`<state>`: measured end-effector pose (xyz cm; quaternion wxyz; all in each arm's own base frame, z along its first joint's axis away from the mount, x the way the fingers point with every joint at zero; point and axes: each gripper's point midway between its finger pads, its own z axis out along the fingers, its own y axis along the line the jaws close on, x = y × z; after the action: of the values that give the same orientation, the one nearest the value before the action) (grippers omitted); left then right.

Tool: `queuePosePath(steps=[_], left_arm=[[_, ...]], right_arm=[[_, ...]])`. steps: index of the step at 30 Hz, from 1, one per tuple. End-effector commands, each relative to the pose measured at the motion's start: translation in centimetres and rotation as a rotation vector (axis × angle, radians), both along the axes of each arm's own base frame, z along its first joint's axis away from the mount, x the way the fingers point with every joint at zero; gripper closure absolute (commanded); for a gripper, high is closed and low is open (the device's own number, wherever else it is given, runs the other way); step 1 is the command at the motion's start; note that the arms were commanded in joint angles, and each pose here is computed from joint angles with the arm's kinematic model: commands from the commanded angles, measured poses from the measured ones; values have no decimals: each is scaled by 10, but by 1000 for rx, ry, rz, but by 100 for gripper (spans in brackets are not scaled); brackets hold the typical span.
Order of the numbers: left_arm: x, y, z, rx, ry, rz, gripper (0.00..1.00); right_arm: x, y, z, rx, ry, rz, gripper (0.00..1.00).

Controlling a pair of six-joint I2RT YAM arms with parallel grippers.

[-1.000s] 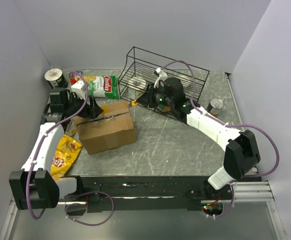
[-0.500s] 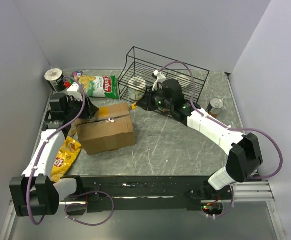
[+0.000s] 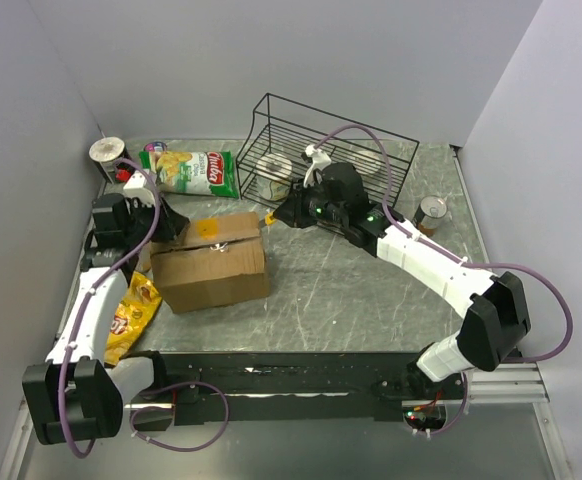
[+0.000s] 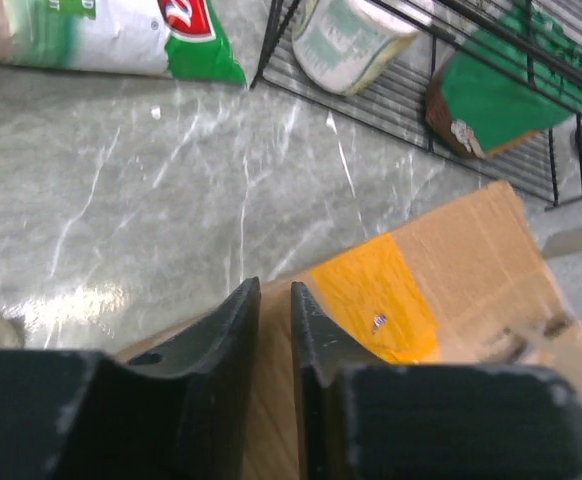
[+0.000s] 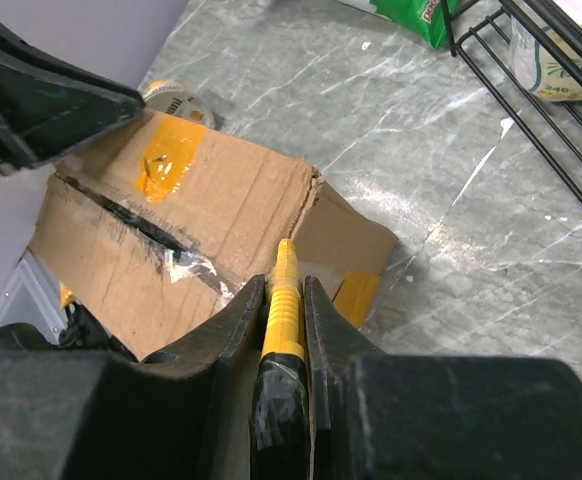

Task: Unpack the express box

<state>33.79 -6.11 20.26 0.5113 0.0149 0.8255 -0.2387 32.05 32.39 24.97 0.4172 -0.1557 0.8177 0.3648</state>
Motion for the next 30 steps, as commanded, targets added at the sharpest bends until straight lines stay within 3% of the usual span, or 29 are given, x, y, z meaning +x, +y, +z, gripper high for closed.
queuePosePath(steps=[1, 3, 5, 8, 10, 12, 19, 25, 30], left_arm=[[-4, 27, 63, 70, -52, 65, 71], [-17, 57, 53, 241, -9, 103, 73], [-35, 78, 41, 414, -1, 64, 86], [-77, 89, -5, 575, 122, -26, 98], [-100, 89, -35, 642, 195, -113, 99], [-121, 73, -52, 619, 215, -235, 99], [-151, -3, -55, 460, 49, -678, 94], [-163, -50, -43, 446, -21, -882, 84], [-182, -42, -44, 506, 56, -969, 79]], right_arm=[[-11, 0, 4, -43, -4, 28, 100], [-10, 2, 3, -48, -10, 38, 100], [-7, 3, 7, -44, -19, 39, 100], [-2, 6, 7, -50, -31, 41, 100], [2, 9, 11, -49, -44, 44, 100], [5, 12, 12, -49, -47, 46, 100], [11, 20, 7, -57, -49, 73, 100], [21, 23, 6, -74, -65, 78, 100], [22, 21, 7, -77, -76, 77, 100]])
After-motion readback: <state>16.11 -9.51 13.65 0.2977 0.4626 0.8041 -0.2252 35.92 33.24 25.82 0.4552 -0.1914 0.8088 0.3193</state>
